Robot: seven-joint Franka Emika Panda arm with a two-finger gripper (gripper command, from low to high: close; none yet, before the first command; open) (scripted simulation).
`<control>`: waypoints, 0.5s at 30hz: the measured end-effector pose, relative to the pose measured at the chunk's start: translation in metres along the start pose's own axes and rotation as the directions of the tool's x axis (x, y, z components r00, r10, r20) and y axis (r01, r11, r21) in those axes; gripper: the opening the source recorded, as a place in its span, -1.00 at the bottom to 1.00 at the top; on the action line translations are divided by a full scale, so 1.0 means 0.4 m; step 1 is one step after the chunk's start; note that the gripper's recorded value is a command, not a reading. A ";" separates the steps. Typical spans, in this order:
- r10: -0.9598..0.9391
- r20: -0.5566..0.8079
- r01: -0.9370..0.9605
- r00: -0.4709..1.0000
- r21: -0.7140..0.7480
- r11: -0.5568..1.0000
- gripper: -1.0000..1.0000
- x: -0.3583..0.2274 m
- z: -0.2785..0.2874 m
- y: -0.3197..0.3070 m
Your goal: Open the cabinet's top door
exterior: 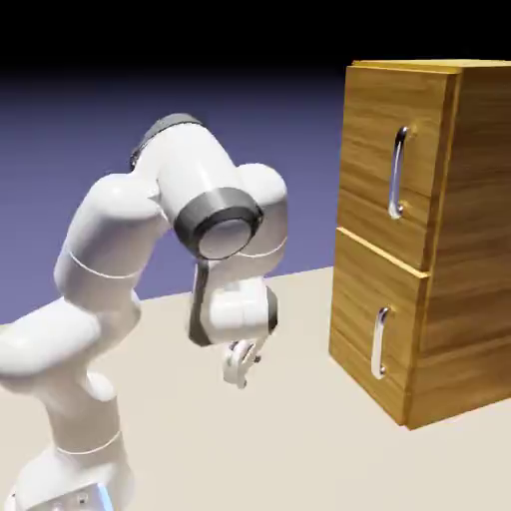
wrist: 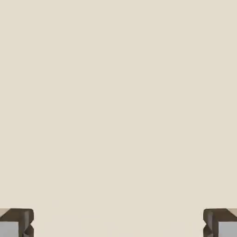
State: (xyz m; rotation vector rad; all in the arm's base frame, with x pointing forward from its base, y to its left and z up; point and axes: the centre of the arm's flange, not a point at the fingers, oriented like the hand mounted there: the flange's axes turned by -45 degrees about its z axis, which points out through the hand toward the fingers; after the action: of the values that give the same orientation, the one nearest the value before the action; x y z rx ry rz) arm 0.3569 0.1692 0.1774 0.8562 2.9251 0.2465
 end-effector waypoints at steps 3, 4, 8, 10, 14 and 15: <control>-0.165 0.042 0.169 0.985 -0.108 0.980 0.00 -0.005 -0.052 0.042; -0.213 0.070 0.221 0.975 -0.143 0.965 0.00 -0.012 -0.074 0.055; -0.357 0.239 0.413 0.903 -0.254 0.875 0.00 -0.058 -0.183 0.098; -0.393 0.350 0.496 0.850 -0.282 0.821 0.00 -0.093 -0.250 0.111; -0.394 0.593 0.632 0.702 -0.265 0.728 0.00 -0.183 -0.407 0.109; -0.380 0.652 0.657 0.656 -0.246 0.712 0.00 -0.208 -0.450 0.101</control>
State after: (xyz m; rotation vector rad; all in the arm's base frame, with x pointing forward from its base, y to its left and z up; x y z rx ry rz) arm 0.4256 0.1341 0.3646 -0.0583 2.2477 0.5152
